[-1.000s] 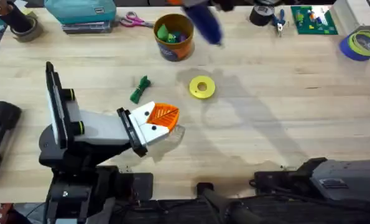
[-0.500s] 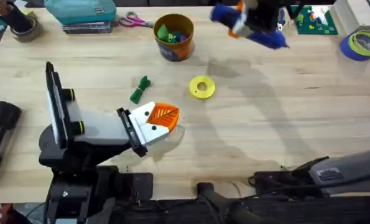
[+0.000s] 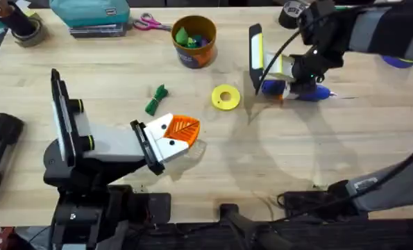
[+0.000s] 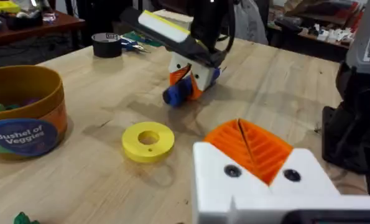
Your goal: Pick up the gripper from the table and insert it into the empty holder that is missing its gripper. Then pick up a screw, insert it into the mounting hole, and use the screwdriver to tighten it. Finally, clean up the table by picking up the vegetable and placing it into the bucket.
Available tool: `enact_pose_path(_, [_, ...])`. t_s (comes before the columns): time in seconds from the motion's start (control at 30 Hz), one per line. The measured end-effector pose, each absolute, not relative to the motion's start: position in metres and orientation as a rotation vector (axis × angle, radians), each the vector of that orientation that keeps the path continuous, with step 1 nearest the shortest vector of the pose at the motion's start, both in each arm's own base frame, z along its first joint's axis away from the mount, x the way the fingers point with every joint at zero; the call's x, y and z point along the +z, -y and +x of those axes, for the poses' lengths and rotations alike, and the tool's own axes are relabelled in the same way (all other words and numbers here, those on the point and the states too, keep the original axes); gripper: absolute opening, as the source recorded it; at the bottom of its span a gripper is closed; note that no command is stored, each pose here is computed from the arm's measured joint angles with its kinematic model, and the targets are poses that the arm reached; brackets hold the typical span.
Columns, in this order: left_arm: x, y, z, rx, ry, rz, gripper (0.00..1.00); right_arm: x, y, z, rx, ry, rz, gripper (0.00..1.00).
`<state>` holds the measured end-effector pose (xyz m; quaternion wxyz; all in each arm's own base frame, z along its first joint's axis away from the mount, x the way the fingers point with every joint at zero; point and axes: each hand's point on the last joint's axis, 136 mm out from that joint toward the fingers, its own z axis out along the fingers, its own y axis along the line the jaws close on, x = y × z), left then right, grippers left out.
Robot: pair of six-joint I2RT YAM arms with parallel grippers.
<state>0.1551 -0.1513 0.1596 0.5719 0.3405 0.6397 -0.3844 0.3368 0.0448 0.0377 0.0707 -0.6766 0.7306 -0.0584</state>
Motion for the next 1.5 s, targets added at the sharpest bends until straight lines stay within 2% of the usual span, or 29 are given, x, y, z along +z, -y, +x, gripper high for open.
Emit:
enact_pose_path(0.17, [0.16,0.151,0.155,-0.901,-1.5,0.799,0.006,0.039,-0.045,0.342,-0.213,-2.156,-2.039,0.853])
enact_pose_path(0.2, [0.16,0.151,0.155,-0.901,-1.5,0.799,0.006,0.04,-0.045,0.343,-0.217,-2.147,-2.045,0.956])
enact_pose_path(0.23, [0.16,0.151,0.155,-0.902,-1.5,0.799,0.006,0.041,-0.045,0.342,-0.218,-2.146,-2.044,0.984])
enact_pose_path(0.3, [0.16,0.151,0.155,-0.9,-1.499,0.8,0.03,0.041,-0.044,0.342,-0.219,-2.147,-2.047,0.994])
enact_pose_path(0.43, [0.16,0.151,0.155,-0.899,-1.498,0.802,0.653,0.044,-0.046,0.341,-0.221,-2.161,-2.024,0.994])
enact_pose_path(0.5, [0.16,0.151,0.155,-0.901,-1.5,0.8,0.934,0.051,-0.049,0.342,-0.228,-2.183,-1.97,0.995])
enact_pose_path(0.53, [0.16,0.151,0.155,-0.901,-1.5,0.8,0.973,0.055,-0.051,0.342,-0.232,-2.196,-1.936,0.996])
enact_pose_path(0.77, [0.161,0.15,0.158,-0.884,-1.501,0.784,0.985,0.123,-0.062,0.366,-0.265,-2.296,-1.449,0.996])
enact_pose_path(0.93, [0.172,0.138,0.177,-0.797,-1.498,0.671,0.985,0.178,-0.073,0.377,-0.173,-2.286,-1.109,0.997])
enact_pose_path(1.03, [0.172,0.129,0.186,-0.76,-1.561,0.583,0.984,0.209,-0.081,0.375,-0.094,-2.25,-0.974,0.996])
enact_pose_path(1.17, [0.182,0.114,0.195,-0.682,-1.692,0.488,0.985,0.24,-0.085,0.364,-0.023,-2.205,-0.85,0.996])
enact_pose_path(1.33, [0.213,0.088,0.212,-0.513,-1.856,0.422,0.985,0.273,-0.086,0.342,0.047,-2.166,-0.718,0.996])
enact_pose_path(1.5, [0.234,0.07,0.238,-0.398,-2.027,0.403,0.983,0.289,-0.082,0.31,0.104,-2.188,-0.629,0.996])
